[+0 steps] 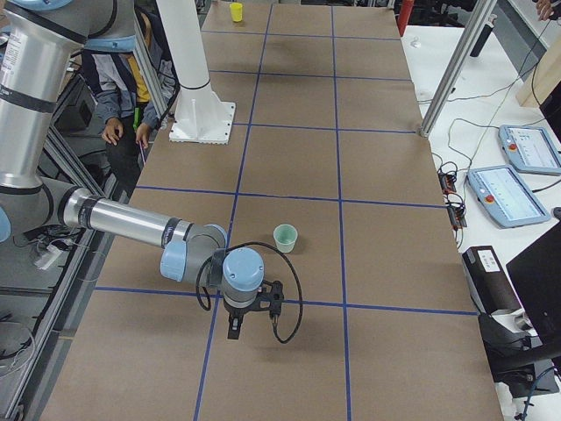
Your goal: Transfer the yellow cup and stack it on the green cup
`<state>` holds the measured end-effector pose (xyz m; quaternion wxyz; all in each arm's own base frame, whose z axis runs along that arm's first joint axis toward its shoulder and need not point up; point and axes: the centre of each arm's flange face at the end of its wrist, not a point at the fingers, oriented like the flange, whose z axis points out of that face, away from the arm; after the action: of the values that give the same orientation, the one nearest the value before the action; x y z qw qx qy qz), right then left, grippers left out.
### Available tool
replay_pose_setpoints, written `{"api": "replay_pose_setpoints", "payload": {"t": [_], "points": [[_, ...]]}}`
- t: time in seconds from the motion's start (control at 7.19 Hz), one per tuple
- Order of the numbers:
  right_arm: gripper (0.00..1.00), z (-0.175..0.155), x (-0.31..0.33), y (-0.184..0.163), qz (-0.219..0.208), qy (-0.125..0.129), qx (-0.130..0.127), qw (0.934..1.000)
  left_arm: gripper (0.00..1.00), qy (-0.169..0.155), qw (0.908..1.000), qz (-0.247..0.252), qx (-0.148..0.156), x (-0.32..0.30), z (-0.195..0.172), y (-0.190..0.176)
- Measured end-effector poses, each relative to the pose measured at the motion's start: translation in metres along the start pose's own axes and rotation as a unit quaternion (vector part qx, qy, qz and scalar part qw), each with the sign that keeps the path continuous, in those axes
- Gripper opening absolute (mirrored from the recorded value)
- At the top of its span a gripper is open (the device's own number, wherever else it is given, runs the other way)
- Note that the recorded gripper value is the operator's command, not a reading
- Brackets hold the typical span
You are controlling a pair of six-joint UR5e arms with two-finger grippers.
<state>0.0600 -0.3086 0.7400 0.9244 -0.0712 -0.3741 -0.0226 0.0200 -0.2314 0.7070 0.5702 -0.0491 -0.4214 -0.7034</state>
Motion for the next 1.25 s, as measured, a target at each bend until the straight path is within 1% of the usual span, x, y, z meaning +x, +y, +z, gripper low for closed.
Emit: {"api": "replay_pose_setpoints", "payload": {"t": [0.42,0.7,0.97,1.25], "points": [[1.00,-0.001,-0.002,0.000,-0.005,-0.005,0.002,1.0000,1.00,-0.046,0.9983,-0.036,0.003,0.025,-0.003,0.072],[1.00,-0.001,-0.002,-0.001,-0.006,-0.006,0.002,1.0000,1.00,-0.067,0.9967,-0.044,0.006,0.029,0.015,0.111],[1.00,-0.001,-0.002,-0.001,-0.007,-0.006,0.002,1.0000,1.00,-0.091,0.9948,-0.044,0.007,0.024,0.036,0.141],[1.00,-0.002,-0.003,-0.001,-0.008,-0.006,0.004,0.9999,1.00,-0.126,0.9911,-0.044,-0.002,0.017,0.050,0.160]]}}
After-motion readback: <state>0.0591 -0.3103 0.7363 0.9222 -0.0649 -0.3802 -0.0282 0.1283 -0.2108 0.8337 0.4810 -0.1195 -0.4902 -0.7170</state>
